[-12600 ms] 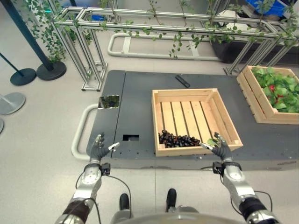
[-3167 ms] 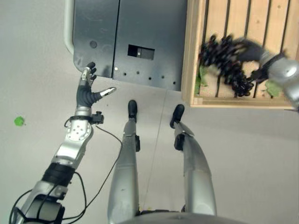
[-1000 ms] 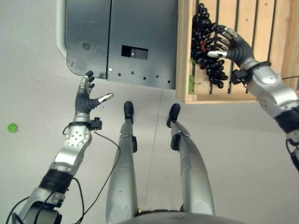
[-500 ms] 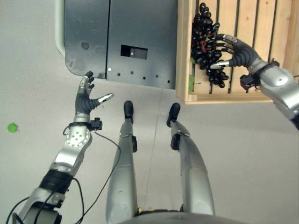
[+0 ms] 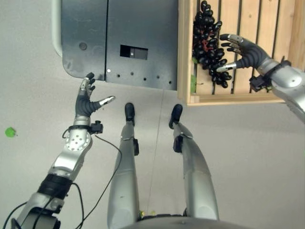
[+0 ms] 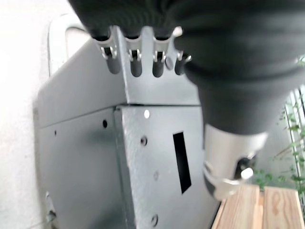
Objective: Pick up the fruits from the basket on one side to the basket on the other side
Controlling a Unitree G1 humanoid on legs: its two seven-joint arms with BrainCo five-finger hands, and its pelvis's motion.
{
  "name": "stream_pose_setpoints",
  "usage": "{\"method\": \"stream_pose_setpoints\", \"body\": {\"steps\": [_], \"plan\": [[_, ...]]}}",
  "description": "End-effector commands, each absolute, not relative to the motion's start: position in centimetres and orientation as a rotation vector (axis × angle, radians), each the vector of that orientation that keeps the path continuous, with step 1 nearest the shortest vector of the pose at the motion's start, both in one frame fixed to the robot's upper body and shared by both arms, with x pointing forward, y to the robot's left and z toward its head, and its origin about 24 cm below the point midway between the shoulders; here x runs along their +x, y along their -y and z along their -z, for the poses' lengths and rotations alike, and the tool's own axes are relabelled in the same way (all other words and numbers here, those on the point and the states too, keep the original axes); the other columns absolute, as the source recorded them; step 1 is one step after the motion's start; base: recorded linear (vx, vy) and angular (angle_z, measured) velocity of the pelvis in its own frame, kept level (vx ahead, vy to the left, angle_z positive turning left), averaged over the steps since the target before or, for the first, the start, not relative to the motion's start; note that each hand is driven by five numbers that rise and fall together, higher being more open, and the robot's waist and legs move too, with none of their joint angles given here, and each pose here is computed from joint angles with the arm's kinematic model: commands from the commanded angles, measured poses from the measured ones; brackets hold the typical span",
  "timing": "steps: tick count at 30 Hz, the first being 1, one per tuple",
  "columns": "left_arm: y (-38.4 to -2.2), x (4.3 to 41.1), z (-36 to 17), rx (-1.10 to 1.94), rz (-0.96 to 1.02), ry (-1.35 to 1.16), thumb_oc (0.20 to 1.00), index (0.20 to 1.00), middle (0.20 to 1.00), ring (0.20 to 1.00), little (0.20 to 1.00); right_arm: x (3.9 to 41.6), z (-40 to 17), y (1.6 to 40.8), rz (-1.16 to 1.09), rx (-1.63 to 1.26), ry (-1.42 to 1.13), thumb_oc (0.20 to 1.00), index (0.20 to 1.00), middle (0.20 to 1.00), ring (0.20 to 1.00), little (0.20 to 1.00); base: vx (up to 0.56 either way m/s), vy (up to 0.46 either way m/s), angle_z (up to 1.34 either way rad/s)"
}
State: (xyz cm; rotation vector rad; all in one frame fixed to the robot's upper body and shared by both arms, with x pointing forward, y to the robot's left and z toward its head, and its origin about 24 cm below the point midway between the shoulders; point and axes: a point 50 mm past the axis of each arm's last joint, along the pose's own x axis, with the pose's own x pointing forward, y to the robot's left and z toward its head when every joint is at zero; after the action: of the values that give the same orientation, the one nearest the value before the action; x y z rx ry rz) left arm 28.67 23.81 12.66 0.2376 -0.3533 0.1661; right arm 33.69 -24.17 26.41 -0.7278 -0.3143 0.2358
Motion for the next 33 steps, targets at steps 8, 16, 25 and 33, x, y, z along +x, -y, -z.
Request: {"method": "stream_pose_setpoints", "body": {"steps": [8,16,25,33], "plan": [[-24.2,27.6,-13.4,0.263,-0.213,0.398,1.000,1.000,1.000,1.000,1.000,31.9,-25.2,18.8,-0.422,-0.600,0.426,1.000,1.000,1.000,1.000,1.000,0.01,0.000,0.00],[-23.5,28.0,-13.8,0.250,-0.190,0.418,1.000,1.000,1.000,1.000,1.000,33.1,-23.5,16.2,-0.493,-0.558,0.381,1.000,1.000,1.000,1.000,1.000,0.00,0.000,0.00],[-23.3,28.1,-13.7,0.230,-0.209,0.420,1.000,1.000,1.000,1.000,1.000,34.5,-23.3,15.1,-0.434,-0.540,0.404,1.000,1.000,1.000,1.000,1.000,0.00,0.000,0.00],[-23.6,28.0,-13.7,0.234,-0.227,0.421,1.000,1.000,1.000,1.000,1.000,34.5,-24.7,15.6,-0.406,-0.566,0.456,1.000,1.000,1.000,1.000,1.000,0.00,0.000,0.00]]}}
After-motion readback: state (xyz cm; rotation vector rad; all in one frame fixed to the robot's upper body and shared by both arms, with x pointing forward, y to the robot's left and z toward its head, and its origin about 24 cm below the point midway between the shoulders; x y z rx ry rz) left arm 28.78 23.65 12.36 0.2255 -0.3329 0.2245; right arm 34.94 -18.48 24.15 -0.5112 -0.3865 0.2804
